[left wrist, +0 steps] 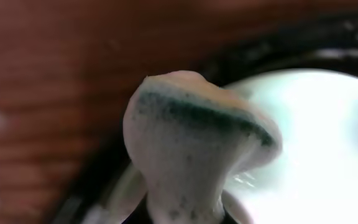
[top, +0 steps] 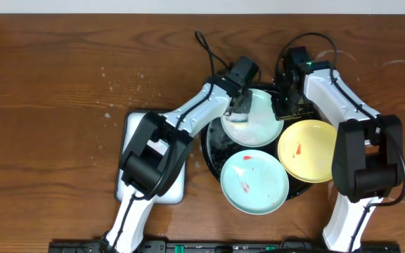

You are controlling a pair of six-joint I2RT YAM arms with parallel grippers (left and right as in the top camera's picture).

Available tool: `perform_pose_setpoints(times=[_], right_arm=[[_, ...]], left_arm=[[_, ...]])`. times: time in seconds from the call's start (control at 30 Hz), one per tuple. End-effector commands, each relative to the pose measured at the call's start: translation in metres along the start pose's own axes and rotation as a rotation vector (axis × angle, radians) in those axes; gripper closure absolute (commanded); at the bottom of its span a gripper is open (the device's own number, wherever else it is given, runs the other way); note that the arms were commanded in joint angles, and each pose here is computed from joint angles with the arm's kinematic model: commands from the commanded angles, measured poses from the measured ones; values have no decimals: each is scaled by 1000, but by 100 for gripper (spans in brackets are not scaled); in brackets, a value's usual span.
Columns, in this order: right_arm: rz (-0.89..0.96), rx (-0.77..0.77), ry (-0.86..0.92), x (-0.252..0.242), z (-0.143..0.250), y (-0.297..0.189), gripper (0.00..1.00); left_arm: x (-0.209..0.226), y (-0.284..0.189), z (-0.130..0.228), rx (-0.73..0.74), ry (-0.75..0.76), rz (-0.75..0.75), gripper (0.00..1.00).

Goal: Clean dirty plates on tray and stack at the side
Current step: 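Scrub the green plate surface with the sponge in the left gripper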

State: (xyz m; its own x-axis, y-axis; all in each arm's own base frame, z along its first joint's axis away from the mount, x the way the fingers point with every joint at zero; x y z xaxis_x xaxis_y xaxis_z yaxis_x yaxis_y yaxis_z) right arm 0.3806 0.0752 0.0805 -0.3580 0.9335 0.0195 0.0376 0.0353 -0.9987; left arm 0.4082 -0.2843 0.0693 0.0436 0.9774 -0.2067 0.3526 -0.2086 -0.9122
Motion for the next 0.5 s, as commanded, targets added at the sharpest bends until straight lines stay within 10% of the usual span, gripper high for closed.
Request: perform_pose_setpoints(times=[0.0, 0.47], right_arm=[[-1, 8, -26, 4, 1, 0, 99], [-7, 42, -40, 5, 7, 0, 99]], left_arm=[[40, 14, -18, -98, 88, -227, 93], [10, -45, -45, -335, 138, -290, 92]])
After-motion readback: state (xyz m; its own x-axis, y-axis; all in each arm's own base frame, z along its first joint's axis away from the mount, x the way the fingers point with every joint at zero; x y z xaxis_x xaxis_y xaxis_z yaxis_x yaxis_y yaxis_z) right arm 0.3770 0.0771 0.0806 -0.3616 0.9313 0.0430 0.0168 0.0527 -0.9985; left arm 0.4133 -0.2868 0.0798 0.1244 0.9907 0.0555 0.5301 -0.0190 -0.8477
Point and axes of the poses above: each gripper's point midway between its finger pads, its own y axis out along the fingers, its own x axis along the line the jaws close on, z = x × y, the point moved 6 cm from there along -y, back along the fingers, and after that the axes turned 11 degrees about -y, right-handed, at the moved point
